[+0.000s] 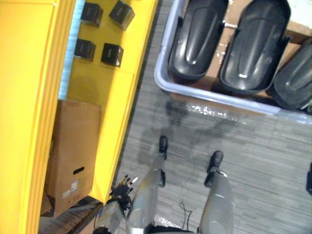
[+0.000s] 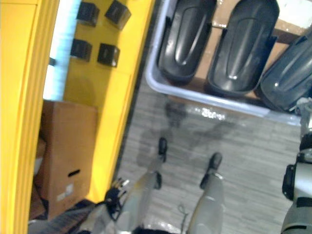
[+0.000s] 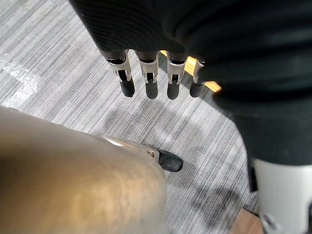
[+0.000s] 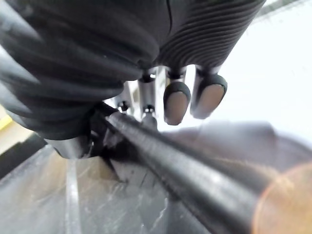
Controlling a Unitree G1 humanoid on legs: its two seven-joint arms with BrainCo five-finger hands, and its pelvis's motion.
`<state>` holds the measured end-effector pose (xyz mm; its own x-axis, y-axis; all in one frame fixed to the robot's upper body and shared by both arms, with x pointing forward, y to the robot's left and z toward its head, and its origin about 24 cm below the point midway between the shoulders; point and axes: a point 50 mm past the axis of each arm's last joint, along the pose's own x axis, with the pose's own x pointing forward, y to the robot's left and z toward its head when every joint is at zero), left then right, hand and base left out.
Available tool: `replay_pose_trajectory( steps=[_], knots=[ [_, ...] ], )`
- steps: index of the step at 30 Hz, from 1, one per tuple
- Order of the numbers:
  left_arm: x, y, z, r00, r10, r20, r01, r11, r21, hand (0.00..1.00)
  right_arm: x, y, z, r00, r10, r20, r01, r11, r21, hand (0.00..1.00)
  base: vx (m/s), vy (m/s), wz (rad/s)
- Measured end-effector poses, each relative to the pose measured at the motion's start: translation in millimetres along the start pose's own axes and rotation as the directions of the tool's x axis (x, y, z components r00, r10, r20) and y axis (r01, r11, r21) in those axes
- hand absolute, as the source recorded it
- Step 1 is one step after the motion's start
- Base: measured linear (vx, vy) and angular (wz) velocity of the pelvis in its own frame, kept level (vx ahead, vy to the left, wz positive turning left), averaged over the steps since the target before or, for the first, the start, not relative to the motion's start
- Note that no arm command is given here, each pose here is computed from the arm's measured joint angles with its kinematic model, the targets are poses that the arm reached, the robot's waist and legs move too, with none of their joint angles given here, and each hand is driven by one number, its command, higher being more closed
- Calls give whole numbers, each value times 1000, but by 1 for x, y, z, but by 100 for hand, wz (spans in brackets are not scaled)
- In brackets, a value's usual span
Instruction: Walk over and take plastic housings, then place them on the shelf
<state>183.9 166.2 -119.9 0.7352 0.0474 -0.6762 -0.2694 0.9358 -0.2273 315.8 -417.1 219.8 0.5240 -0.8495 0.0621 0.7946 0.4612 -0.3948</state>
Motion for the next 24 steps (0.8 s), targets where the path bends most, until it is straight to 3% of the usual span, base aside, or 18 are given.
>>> replay_pose_trajectory(
  steps=[8, 11, 15, 19, 24],
  knots=[
    [0, 3, 8, 997, 70, 46, -70, 997, 12, 0, 1, -3, -18, 999, -16, -39, 14, 998, -56, 100, 32, 0, 2],
    [0, 5, 27, 988, 99, 117, -97, 995, -18, 0, 1, -8, -23, 999, -46, -28, 44, 998, -41, 100, 9, -10, -1],
    [-11, 15, 61, 954, 115, 277, -134, 990, 51, 0, -14, 0, -36, 998, -53, 40, 53, 998, 17, 100, 45, -21, -3],
    [-28, 10, 85, 923, 45, 381, -95, 989, 112, 0, -36, 8, -60, 992, -38, 117, 44, 998, -48, 100, 85, -14, -12],
    [-61, -24, 128, 832, -149, 534, 23, 971, 236, 0, -72, 12, -80, 977, -3, 215, 23, 996, -88, 100, 136, -16, -3]
  ],
)
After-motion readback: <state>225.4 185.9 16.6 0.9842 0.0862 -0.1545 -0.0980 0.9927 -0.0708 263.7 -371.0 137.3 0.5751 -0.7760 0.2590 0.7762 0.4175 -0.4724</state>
